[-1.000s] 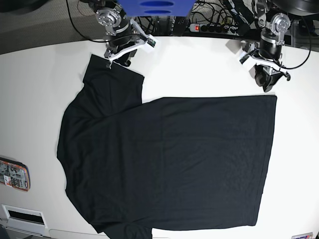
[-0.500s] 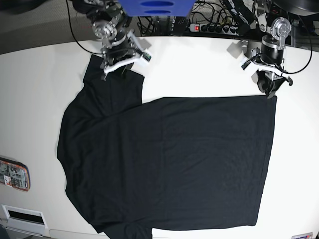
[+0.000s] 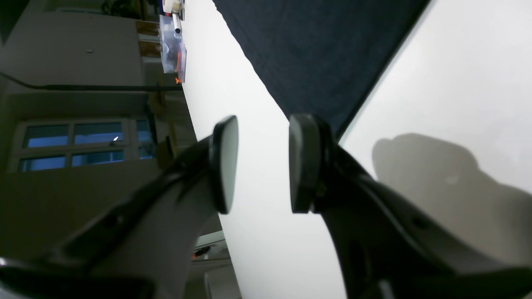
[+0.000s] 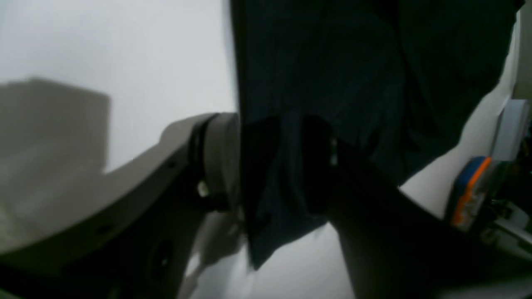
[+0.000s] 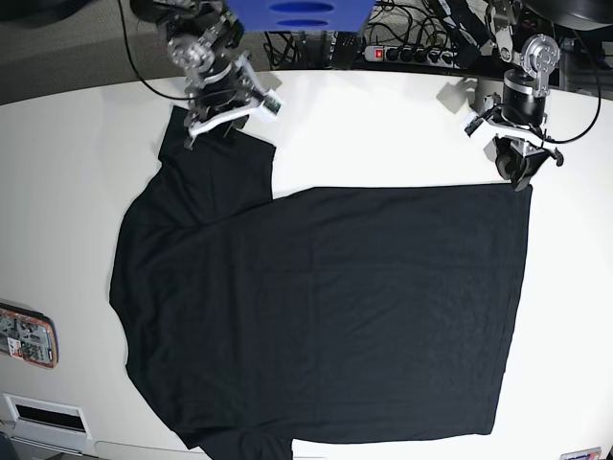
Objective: Fold the T-shirt properly
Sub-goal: 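Lower the right gripper and pinch the shirt near the sleeve, then lower the left gripper and pinch the shirt's opposite corner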
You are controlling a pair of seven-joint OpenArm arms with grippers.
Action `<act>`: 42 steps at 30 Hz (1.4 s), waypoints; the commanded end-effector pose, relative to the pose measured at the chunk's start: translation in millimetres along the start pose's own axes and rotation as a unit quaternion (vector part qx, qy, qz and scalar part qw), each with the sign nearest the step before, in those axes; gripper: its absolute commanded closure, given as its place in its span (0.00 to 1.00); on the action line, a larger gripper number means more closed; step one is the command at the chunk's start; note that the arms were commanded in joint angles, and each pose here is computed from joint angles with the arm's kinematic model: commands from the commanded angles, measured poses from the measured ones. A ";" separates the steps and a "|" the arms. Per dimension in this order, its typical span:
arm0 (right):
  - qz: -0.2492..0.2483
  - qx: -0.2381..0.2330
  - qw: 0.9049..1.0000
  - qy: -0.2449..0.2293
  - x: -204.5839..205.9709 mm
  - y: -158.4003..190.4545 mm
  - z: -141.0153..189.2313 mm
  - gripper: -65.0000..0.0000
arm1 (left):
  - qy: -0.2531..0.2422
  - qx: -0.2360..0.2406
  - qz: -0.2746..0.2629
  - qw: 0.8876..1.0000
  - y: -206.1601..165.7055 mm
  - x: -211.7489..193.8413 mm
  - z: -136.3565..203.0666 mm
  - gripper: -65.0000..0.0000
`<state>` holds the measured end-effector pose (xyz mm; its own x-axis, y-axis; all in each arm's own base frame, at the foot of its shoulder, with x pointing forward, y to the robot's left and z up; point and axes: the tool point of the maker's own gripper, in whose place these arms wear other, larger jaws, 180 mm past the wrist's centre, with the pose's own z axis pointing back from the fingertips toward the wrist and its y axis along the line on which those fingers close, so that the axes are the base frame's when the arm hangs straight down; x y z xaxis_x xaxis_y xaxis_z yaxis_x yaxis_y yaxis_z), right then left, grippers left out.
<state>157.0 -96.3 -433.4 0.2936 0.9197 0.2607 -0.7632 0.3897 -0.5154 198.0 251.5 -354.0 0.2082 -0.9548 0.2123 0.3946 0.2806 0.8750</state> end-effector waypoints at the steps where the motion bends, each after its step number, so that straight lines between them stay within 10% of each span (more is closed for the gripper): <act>1: 0.003 0.027 0.999 0.040 -21.6 8.9 -4.2 0.62 | -0.005 0.018 -0.006 1.000 10.7 0.9 0.7 0.69; 11: -0.013 0.075 0.994 0.077 -52.5 27.9 -18.0 0.63 | -0.004 0.014 -0.005 1.000 7.8 0.3 2.6 0.69; 16: -0.014 0.074 0.994 0.080 -53.9 27.3 -17.9 1.00 | -0.003 0.016 -0.005 1.000 8.9 0.1 2.7 0.69; 30: -0.026 0.052 0.997 0.045 -29.0 10.4 -8.7 1.00 | 0.039 0.037 -0.029 0.998 35.3 -39.9 8.7 0.69; 42: -0.027 0.055 0.997 0.043 -27.6 13.0 -8.2 1.00 | 0.044 -0.126 0.010 0.991 -1.2 -55.2 -0.7 0.69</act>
<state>164.2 -114.1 -443.4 0.3632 0.8965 0.2538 -0.7587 0.4426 -0.4779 179.7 301.2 -377.9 0.3062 -0.9332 0.1882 0.6201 0.3455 0.7043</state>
